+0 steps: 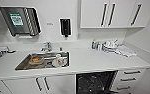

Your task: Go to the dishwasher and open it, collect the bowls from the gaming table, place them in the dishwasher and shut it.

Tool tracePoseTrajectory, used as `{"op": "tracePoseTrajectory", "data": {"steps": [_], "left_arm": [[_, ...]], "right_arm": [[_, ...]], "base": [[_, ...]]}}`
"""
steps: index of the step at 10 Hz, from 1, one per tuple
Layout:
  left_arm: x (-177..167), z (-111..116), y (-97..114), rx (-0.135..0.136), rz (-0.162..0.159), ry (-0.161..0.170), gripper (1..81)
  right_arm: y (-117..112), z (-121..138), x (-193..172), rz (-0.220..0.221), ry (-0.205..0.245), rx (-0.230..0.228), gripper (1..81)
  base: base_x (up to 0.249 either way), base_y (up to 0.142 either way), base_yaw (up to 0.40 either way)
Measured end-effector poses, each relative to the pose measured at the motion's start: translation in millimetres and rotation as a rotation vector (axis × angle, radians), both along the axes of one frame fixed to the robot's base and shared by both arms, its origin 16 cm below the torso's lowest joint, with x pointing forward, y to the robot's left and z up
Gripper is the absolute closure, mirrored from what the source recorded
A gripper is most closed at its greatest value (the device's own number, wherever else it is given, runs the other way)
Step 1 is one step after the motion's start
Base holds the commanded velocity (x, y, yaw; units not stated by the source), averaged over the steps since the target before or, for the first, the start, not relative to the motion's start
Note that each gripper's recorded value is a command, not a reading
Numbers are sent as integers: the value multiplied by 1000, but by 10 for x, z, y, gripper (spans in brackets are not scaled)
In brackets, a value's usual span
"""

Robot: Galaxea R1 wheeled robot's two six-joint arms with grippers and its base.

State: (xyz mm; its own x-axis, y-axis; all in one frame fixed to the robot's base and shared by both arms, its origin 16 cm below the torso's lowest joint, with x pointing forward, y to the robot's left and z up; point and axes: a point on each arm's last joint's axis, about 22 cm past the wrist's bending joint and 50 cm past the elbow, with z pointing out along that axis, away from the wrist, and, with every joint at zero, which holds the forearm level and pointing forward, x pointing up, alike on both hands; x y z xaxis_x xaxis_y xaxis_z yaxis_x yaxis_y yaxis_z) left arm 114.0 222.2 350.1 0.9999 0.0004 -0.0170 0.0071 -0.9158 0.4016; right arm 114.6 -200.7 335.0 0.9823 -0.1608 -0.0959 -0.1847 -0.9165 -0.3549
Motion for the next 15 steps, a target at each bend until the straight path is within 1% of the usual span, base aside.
{"op": "tracePoseTrajectory", "data": {"steps": [2,7,8,11,12,13,14,15], "left_arm": [[-49,129,33,5,0,-12,10],[-219,427,32,5,0,-37,10],[-280,465,32,5,0,-33,10],[-529,580,32,5,0,-5,10],[-621,619,29,4,-1,4,10],[-626,649,32,4,-2,-1,10],[-581,685,28,4,-2,-20,10],[-521,728,25,4,0,-47,10]], "right_arm": [[20,133,-24,1,-15,2,10],[15,431,-140,11,-50,1,10],[15,468,-215,14,-45,2,10],[39,583,-467,23,-21,5,10],[123,625,-549,27,-14,14,10],[171,659,-566,28,-20,20,10],[166,696,-524,28,-39,19,10],[155,739,-483,28,-61,17,10]], "base": [[0,0,0],[0,0,0],[0,0,0],[0,0,0],[0,0,0],[0,0,0],[0,0,0],[0,0,0]]}}
